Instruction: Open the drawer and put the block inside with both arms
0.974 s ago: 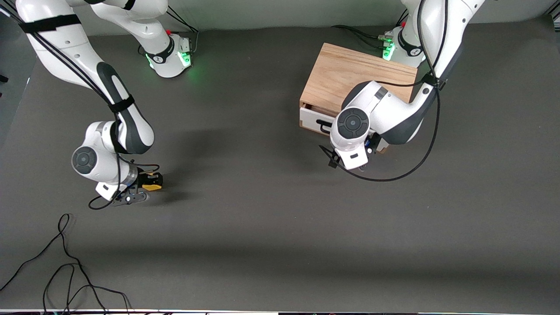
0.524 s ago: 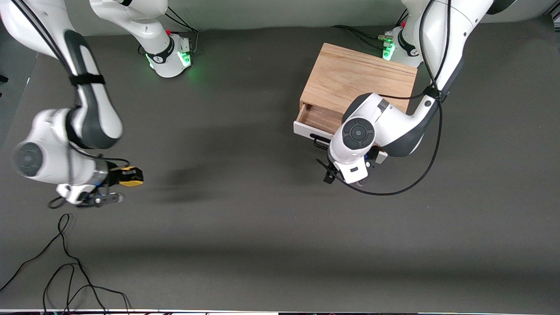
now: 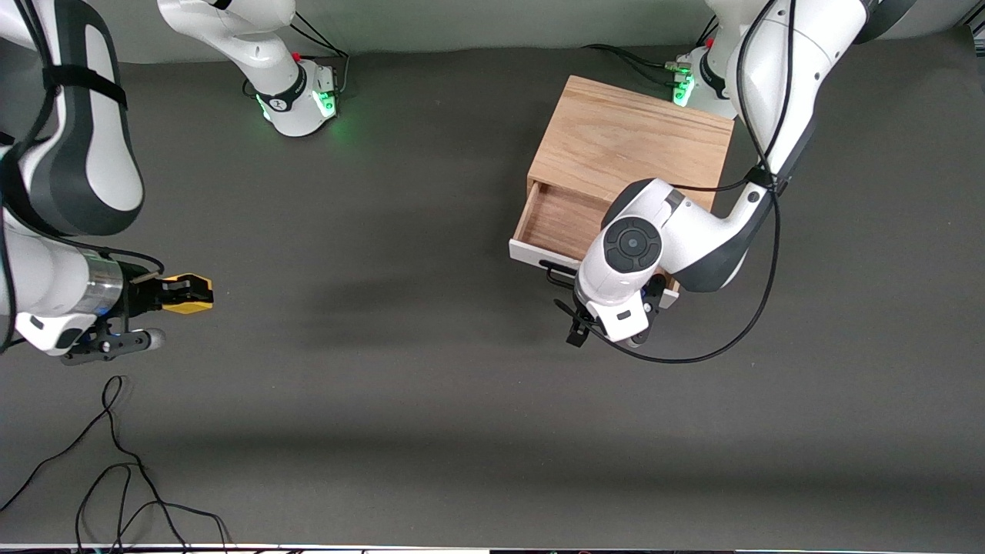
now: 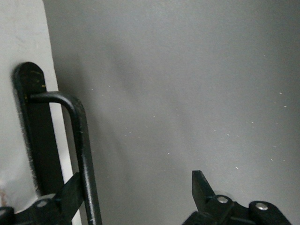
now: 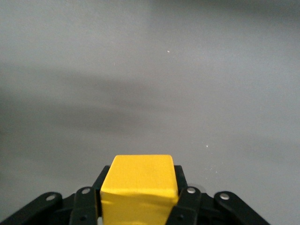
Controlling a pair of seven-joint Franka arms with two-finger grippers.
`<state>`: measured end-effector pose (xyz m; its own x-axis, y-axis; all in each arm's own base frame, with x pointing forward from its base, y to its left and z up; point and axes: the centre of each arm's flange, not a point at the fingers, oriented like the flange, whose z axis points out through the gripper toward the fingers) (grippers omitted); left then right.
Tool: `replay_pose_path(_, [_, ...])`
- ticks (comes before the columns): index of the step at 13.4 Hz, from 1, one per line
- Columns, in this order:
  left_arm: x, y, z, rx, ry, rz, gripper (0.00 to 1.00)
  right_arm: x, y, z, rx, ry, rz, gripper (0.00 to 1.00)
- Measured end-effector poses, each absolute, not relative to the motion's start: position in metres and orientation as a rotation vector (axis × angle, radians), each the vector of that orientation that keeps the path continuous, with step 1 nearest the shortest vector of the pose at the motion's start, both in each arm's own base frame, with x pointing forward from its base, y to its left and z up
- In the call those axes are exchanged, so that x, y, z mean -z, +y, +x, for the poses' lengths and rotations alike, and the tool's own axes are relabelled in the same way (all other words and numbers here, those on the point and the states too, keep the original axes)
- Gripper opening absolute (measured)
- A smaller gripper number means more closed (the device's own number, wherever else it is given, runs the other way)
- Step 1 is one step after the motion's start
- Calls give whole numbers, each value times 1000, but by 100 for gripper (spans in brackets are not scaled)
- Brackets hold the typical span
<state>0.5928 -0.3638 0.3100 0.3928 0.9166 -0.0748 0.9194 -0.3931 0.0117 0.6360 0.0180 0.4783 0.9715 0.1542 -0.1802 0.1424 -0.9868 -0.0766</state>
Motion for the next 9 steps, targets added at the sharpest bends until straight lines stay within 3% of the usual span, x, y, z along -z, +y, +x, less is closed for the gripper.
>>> replay_pose_path(3, [-311, -370, 597, 72, 1681, 2545, 100, -506, 47, 639, -233, -195, -3063, 55])
replay_pose_path(9, [-321, -371, 608, 25, 1661, 2507, 100, -514, 196, 616, -224, 5, -3106, 55])
